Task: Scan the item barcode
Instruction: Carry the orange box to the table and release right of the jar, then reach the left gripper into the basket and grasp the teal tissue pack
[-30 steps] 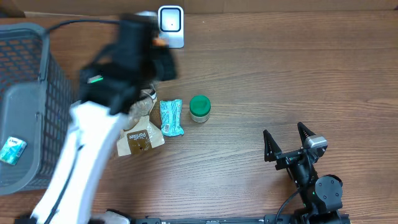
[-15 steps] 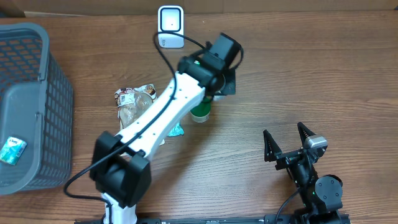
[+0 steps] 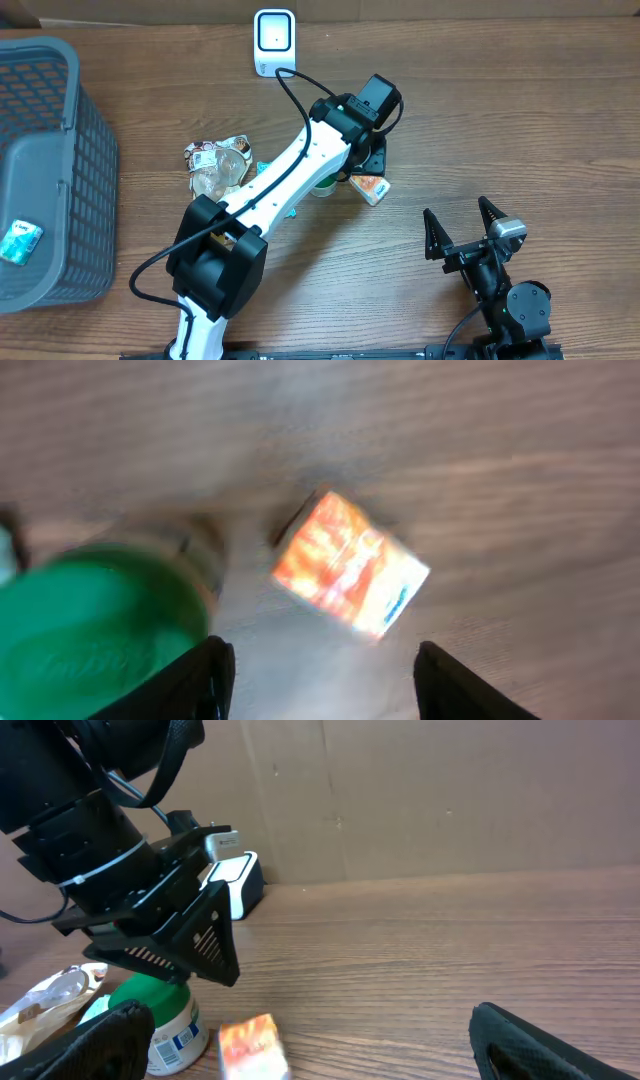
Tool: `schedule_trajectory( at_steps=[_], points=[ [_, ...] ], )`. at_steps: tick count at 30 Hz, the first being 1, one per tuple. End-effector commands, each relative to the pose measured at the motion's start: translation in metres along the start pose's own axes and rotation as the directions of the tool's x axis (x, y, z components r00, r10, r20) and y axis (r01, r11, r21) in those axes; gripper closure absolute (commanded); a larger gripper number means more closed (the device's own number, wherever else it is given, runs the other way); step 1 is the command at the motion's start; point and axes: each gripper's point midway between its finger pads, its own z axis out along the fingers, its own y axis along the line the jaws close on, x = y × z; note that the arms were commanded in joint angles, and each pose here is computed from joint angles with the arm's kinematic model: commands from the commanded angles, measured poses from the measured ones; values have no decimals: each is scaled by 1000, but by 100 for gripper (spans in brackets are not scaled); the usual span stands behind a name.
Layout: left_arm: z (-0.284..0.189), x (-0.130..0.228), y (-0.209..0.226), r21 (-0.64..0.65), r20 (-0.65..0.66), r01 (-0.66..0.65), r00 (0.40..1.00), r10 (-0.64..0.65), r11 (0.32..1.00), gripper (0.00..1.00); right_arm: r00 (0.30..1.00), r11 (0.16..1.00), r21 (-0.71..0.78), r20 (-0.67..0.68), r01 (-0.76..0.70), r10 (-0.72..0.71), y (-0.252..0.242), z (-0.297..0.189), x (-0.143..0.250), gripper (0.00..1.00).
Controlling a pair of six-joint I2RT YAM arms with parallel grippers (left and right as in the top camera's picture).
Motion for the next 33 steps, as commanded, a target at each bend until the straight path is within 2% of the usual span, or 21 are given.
schedule_trajectory(
  at_steps=[1,5,9,12,16,19,21,24,29,33],
  points=[
    [-71,-36,12,47,116,39,992,-44,998,41,1000,1000,1,5,4,-4,-1,0,1,0],
    [-157,-64,56,77,241,110,962,-126,991,41,1000,1000,1,5,4,-4,-1,0,1,0],
    [-256,-76,144,100,418,257,866,-275,961,42,1000,1000,1,5,4,-4,-1,0,1,0],
    [-300,-65,211,77,510,395,773,-377,915,42,1000,1000,1,5,4,-4,-1,0,1,0],
    [-336,-32,306,22,578,610,639,-507,792,42,1000,1000,1,5,4,-4,-1,0,1,0],
    [-341,-8,367,-41,592,721,576,-565,692,42,1000,1000,1,5,4,-4,-1,0,1,0],
    [-338,8,402,-46,589,797,508,-629,602,42,1000,1000,1,5,4,-4,-1,0,1,0],
    [-326,21,442,-54,585,863,435,-685,503,43,1000,1000,1,5,4,-4,-1,0,1,0],
    [-289,53,507,-174,573,925,375,-728,339,42,1000,1000,1,5,4,-4,-1,0,1,0],
    [-247,74,537,-248,519,919,393,-759,307,42,1000,1000,1,5,4,-4,-1,0,1,0]
  ],
)
